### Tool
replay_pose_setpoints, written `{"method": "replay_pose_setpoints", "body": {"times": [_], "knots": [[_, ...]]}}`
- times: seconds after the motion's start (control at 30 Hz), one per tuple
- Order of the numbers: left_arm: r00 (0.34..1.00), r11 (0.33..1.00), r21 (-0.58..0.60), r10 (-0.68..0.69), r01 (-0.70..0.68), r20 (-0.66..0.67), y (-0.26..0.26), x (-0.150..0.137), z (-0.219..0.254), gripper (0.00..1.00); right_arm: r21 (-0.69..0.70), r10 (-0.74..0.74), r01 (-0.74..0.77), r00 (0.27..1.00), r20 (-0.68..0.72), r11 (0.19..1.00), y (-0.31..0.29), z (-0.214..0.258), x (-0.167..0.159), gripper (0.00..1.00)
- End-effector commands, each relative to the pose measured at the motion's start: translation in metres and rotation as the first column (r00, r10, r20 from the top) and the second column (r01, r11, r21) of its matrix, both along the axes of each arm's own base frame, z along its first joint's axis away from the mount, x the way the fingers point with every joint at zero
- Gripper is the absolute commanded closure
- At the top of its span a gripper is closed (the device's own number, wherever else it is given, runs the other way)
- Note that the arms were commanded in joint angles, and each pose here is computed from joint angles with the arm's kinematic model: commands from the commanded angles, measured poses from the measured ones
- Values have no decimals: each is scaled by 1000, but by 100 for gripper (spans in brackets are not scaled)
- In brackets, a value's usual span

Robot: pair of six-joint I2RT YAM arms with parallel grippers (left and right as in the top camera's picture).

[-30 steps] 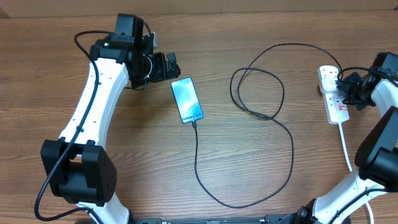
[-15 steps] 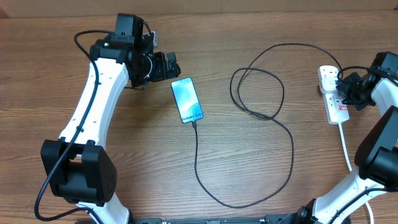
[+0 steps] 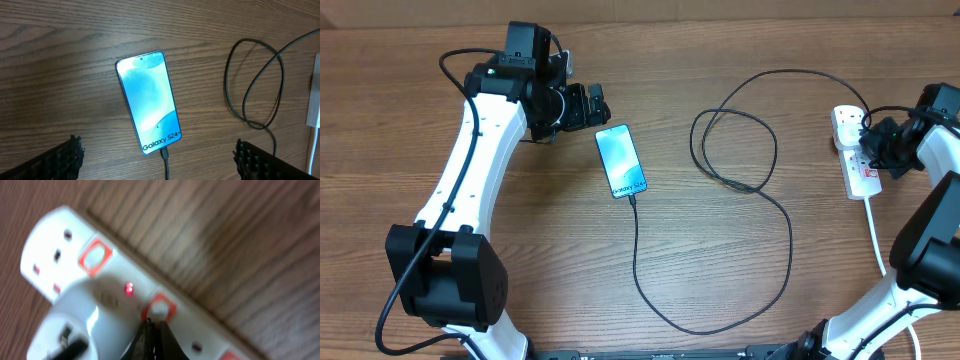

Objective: Plug charger to phone and switch on socket

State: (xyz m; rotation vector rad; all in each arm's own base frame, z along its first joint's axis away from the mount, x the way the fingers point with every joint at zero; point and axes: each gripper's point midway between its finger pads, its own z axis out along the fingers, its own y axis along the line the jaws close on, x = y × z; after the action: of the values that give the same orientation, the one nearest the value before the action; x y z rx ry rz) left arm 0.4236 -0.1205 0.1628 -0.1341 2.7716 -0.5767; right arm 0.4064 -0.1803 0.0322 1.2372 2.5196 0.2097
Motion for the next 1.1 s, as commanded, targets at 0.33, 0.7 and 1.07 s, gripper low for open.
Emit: {"method": "replay_pose_setpoints", "body": {"times": [0.33,0.7,1.07], "knots": [[1000,1000,-9,-14,14,2,-2,-1,3,0,-74,180,-168,963,201,983,47,136,-18,96],[989,993,-9,-121,120,-90,-5,-31,-5,0,14,634,-642,760,145,767,224,138,-38,96],[964,983,54,-160,175,-210,8,-63,-14,16,74,818,-825,565,106,560,339,134,-83,27]]}}
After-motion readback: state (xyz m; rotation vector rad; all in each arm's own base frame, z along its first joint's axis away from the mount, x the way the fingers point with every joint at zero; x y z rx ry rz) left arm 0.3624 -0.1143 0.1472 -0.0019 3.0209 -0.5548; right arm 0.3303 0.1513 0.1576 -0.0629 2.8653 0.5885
